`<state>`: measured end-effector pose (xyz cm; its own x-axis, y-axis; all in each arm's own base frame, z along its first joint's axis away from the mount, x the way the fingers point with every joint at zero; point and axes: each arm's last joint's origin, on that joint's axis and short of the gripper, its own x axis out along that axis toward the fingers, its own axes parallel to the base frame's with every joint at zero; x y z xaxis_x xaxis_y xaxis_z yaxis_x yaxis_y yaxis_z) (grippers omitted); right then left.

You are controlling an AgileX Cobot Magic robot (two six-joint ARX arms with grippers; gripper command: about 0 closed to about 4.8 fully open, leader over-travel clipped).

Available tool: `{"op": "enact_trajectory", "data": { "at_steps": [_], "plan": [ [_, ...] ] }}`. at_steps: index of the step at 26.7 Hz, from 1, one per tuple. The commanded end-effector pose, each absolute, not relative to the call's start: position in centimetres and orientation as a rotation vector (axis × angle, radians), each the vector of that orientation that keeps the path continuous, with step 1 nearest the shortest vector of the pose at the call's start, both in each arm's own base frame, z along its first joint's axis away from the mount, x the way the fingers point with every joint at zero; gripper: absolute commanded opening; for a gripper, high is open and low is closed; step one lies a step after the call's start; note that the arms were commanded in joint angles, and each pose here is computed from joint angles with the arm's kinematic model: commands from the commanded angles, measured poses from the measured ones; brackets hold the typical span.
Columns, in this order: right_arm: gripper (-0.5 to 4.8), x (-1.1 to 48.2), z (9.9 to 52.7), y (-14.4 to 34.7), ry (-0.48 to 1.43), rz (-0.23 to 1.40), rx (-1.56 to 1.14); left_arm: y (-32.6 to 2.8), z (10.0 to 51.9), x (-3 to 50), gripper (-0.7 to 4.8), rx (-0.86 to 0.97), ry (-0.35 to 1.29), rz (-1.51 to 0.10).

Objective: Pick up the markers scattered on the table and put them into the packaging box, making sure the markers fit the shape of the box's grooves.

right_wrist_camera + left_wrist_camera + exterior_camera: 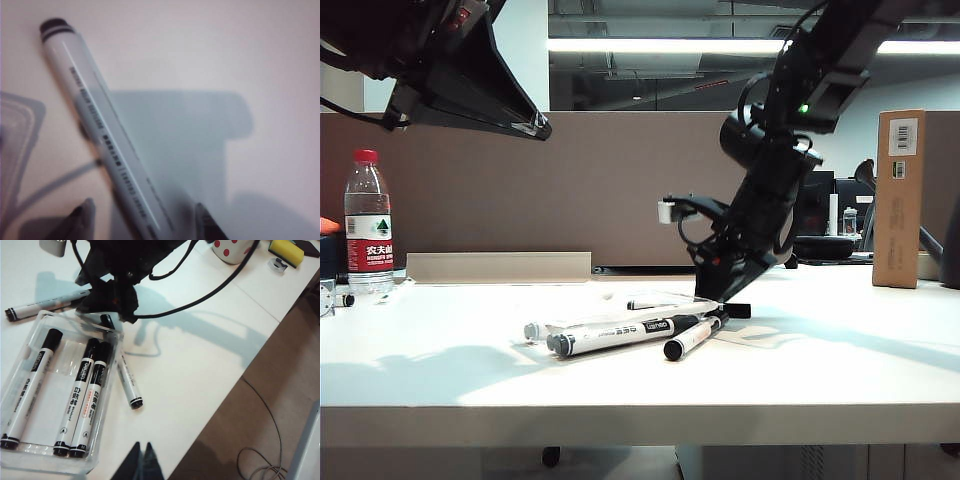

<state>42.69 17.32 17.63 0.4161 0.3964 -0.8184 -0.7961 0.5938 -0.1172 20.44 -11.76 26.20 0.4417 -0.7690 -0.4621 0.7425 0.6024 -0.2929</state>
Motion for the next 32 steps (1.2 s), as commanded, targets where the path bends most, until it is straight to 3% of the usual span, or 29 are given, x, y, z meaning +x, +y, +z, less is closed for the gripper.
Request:
{"op": "enact_trajectory", "data": {
  "at_steps": [1, 3, 4, 6, 7, 11, 23, 26, 27, 32],
  "plan": [
    [2.7, 43.1, 16.8, 17.4, 0.843, 0.794, -0.55, -11.8, 26.5, 20.4, -0.05, -0.05, 0.587, -0.946],
    [2.52, 43.1, 16.5, 17.4, 0.85, 0.795, -0.55, -11.8, 26.4, 20.4, -0.05, -0.05, 0.596, -0.945],
    [2.1, 43.1, 16.5, 17.4, 0.852, 0.793, -0.552, -11.7, 26.4, 20.4, -0.05, -0.05, 0.601, -0.944],
    [0.72, 43.1, 16.4, 17.4, 0.852, 0.79, -0.553, -11.7, 26.4, 20.4, -0.05, -0.05, 0.607, -0.942],
    [0.33, 43.1, 16.4, 17.4, 0.851, 0.79, -0.553, -11.7, 26.4, 20.4, -0.05, -0.05, 0.608, -0.942],
    [-0.06, 43.1, 16.5, 17.4, 0.853, 0.779, -0.555, -11.7, 26.4, 20.4, -0.05, -0.05, 0.607, -0.941],
    [-0.06, 41.9, 22.8, 16.8, 0.74, 0.719, -0.572, -11.7, 26.4, 20.4, -0.05, -0.05, 0.598, -0.942],
    [-0.06, 41.0, 24.3, 17.0, 0.677, 0.903, -0.553, -11.8, 26.5, 20.4, -0.05, -0.05, 0.591, -0.944],
    [-0.06, 40.3, 24.7, 17.1, 0.628, 1.052, -0.588, -11.8, 26.5, 20.4, -0.04, -0.05, 0.592, -0.945],
    [-0.06, 38.8, 24.4, 17.8, 0.617, 1.226, -0.758, -11.3, 27.1, 19.5, -0.03, -0.058, 0.593, -0.959]
  ]
}}
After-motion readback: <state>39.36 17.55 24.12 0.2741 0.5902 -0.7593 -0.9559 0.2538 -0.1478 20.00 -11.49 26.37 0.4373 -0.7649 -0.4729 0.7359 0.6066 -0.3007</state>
